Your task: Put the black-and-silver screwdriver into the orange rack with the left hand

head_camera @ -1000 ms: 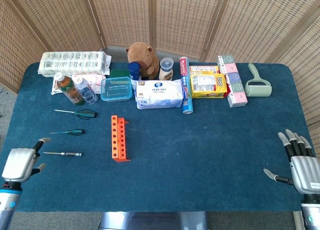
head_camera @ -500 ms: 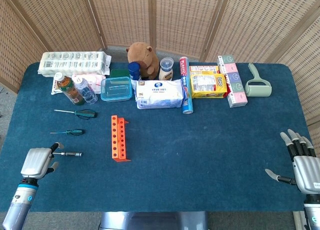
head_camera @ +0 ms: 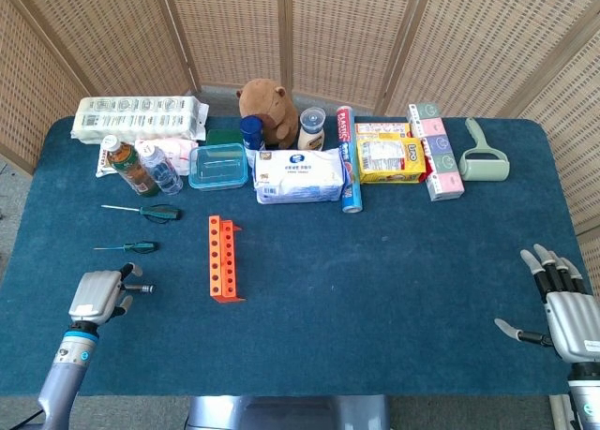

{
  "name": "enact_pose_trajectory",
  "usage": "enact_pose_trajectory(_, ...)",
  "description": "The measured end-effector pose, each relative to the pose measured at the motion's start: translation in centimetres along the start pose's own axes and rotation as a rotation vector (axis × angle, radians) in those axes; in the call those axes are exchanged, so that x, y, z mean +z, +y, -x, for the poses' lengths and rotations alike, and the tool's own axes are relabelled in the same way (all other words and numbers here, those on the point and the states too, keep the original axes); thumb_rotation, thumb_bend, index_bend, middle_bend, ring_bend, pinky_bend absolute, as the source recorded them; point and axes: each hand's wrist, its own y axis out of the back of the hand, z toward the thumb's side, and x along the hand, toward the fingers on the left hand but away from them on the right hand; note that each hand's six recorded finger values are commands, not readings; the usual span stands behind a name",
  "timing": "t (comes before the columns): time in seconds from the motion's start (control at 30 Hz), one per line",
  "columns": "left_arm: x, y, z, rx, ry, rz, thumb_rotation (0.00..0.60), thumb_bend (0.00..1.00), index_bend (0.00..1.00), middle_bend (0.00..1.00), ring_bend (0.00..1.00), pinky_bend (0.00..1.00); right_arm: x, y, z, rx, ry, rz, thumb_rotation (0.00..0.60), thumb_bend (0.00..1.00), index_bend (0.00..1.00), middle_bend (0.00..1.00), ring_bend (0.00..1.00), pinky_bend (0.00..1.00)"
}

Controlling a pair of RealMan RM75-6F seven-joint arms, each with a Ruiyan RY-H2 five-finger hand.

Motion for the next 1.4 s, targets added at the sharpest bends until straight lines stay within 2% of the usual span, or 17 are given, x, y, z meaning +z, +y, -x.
enact_pose_trajectory(0.33, 0.6, -1.1, -0.4, -0.021, 0.000, -0.008, 0.600, 0.35, 0.44, 1.00, 1.00, 1.00, 0.4, -0.4, -0.2, 0.025, 0.013, 0.004, 0.409, 0.00, 0.04, 0.00, 0.00, 0.00)
enact_pose_trajectory(0.97, 0.9, -1.9, -1.2, -0.010, 0.017, -0.050, 0.600, 0.35, 0.44, 1.00, 1.00, 1.00, 0.2, -0.2, -0.2, 0.034, 0.013, 0.023, 0.411, 0.00, 0.04, 0.00, 0.00, 0.00)
enact_pose_trajectory(1.17, 0.6, -2.2, -1.2, -0.017, 0.026, -0.048, 0.600, 0.39, 0.45, 1.00, 1.00, 1.00, 0.2, -0.2, -0.2, 0.037, 0.014, 0.025, 0.410, 0.00, 0.04, 0.00, 0.00, 0.00)
enact_pose_trajectory(1.4, 0.5, -2.5, -1.2, -0.027, 0.033, -0.049, 0.600, 0.45, 0.50, 1.00, 1.00, 1.00, 0.4, -0.4, -0.2, 0.046, 0.020, 0.021, 0.411, 0.00, 0.04, 0.00, 0.00, 0.00)
